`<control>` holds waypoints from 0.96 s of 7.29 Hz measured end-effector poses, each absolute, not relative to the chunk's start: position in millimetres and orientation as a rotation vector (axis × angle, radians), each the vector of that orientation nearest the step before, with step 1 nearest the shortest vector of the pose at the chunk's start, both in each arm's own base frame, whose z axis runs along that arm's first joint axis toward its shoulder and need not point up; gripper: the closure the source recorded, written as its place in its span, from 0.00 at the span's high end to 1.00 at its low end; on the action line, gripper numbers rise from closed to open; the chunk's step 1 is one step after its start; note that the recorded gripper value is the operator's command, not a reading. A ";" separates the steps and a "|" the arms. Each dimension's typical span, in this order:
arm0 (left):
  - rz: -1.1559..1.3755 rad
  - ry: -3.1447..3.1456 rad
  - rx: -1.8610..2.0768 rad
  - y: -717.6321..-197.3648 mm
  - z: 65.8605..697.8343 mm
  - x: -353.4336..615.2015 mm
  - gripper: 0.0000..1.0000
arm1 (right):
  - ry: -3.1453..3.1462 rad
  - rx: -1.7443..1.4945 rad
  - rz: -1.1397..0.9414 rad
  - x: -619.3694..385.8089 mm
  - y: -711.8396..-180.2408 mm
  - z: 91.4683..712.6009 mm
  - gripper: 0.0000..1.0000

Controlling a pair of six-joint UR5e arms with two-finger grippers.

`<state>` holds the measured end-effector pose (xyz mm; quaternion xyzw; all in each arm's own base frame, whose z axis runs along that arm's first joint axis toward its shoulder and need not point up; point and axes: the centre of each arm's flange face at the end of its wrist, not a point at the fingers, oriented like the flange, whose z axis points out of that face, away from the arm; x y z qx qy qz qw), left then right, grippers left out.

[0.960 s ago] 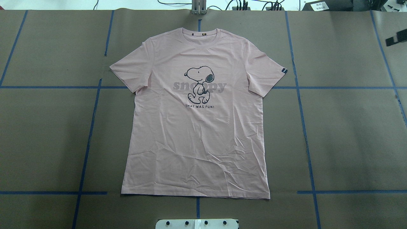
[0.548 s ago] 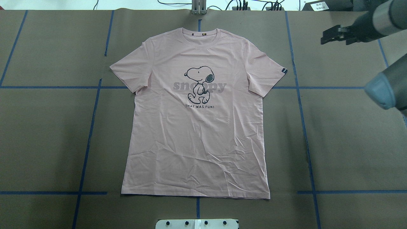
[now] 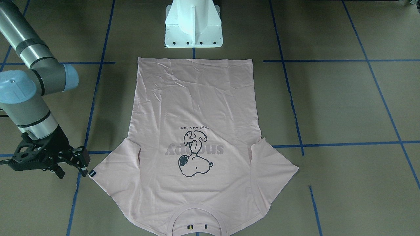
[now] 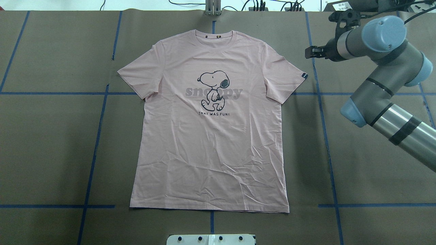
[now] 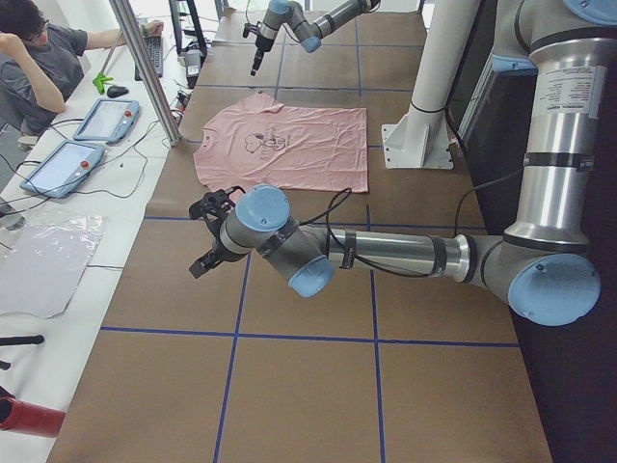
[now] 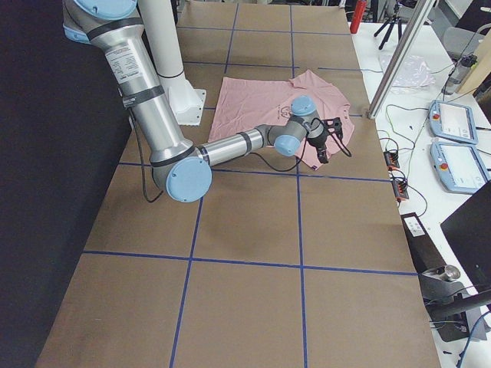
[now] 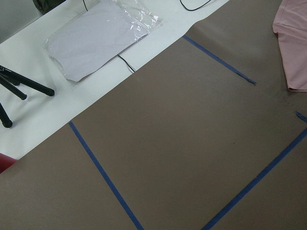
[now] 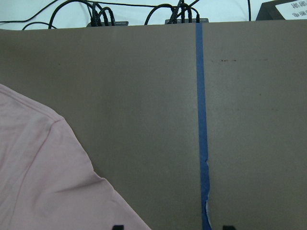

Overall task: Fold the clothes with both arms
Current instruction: 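Move the right gripper down beside the shirt's sleeve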

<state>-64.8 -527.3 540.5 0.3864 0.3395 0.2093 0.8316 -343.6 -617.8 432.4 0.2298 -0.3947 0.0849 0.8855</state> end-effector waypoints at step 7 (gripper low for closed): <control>0.444 0.720 0.818 -526.7 541.2 -64.4 1.00 | -0.740 0.497 0.162 -392.6 -603.3 465.0 0.57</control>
